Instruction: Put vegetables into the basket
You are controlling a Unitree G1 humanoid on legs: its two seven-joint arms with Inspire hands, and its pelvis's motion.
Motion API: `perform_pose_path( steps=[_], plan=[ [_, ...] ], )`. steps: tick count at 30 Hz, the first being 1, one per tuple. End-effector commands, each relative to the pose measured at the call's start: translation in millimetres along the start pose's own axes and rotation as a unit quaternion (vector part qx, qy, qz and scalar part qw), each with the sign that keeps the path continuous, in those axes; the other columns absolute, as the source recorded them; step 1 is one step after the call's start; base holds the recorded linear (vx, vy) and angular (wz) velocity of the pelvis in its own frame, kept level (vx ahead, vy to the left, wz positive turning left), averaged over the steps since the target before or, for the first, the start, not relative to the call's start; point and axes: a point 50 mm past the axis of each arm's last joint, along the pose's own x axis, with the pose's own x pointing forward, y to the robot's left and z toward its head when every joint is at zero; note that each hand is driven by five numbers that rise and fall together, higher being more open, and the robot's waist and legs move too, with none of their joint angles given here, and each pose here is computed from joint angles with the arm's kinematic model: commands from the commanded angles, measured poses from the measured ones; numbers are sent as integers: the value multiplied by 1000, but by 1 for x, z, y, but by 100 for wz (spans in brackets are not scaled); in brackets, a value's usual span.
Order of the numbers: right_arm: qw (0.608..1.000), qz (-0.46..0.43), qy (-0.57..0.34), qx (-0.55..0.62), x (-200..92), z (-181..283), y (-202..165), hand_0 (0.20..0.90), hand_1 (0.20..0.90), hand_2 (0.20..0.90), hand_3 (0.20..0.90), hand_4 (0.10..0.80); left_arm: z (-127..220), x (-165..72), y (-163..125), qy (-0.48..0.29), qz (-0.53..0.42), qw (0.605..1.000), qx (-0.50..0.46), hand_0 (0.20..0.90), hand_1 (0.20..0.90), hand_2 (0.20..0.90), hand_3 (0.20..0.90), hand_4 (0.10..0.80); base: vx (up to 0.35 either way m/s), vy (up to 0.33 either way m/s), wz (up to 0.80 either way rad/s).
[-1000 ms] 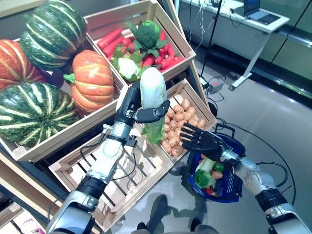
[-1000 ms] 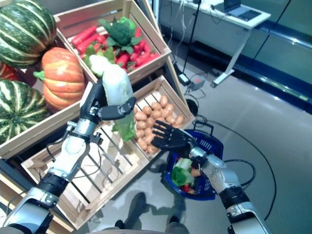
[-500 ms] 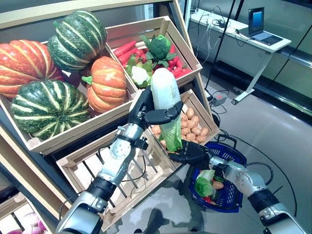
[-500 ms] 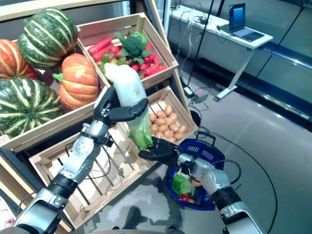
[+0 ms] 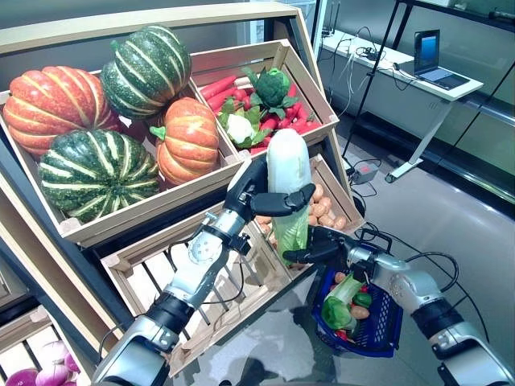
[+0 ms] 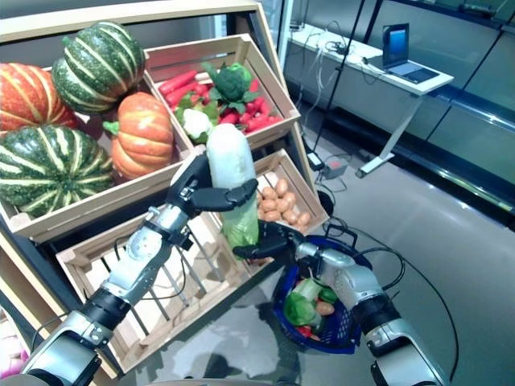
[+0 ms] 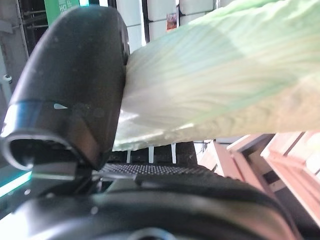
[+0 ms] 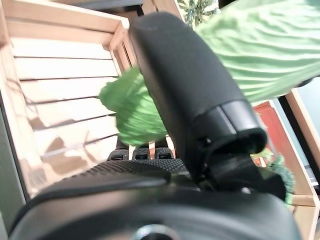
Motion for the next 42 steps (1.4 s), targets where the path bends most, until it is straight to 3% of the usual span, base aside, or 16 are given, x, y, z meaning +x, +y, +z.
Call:
perform_pose_path(
  steps=[1,13,27,29,42],
  plan=[
    [988,4,-131,-79,4,84,6,900,900,900,900,800,29,22,-15,-76,-51,996,9,300,300,300,300,400,0,0,0],
    [979,18,-196,-43,8,105,18,900,900,900,900,800,15,14,-18,-53,-42,996,-55,300,300,300,300,400,0,0,0],
    [965,74,-249,41,17,129,34,900,900,900,900,800,-2,12,-47,-33,-73,991,-109,300,300,300,300,400,0,0,0],
    [963,73,-256,52,19,131,35,300,300,300,300,400,-2,13,-49,-31,-72,991,-106,300,300,300,300,400,0,0,0],
    [961,35,-267,62,17,127,27,300,300,300,300,400,-3,13,-46,-22,-61,994,-83,300,300,300,300,400,-1,1,2]
  ],
)
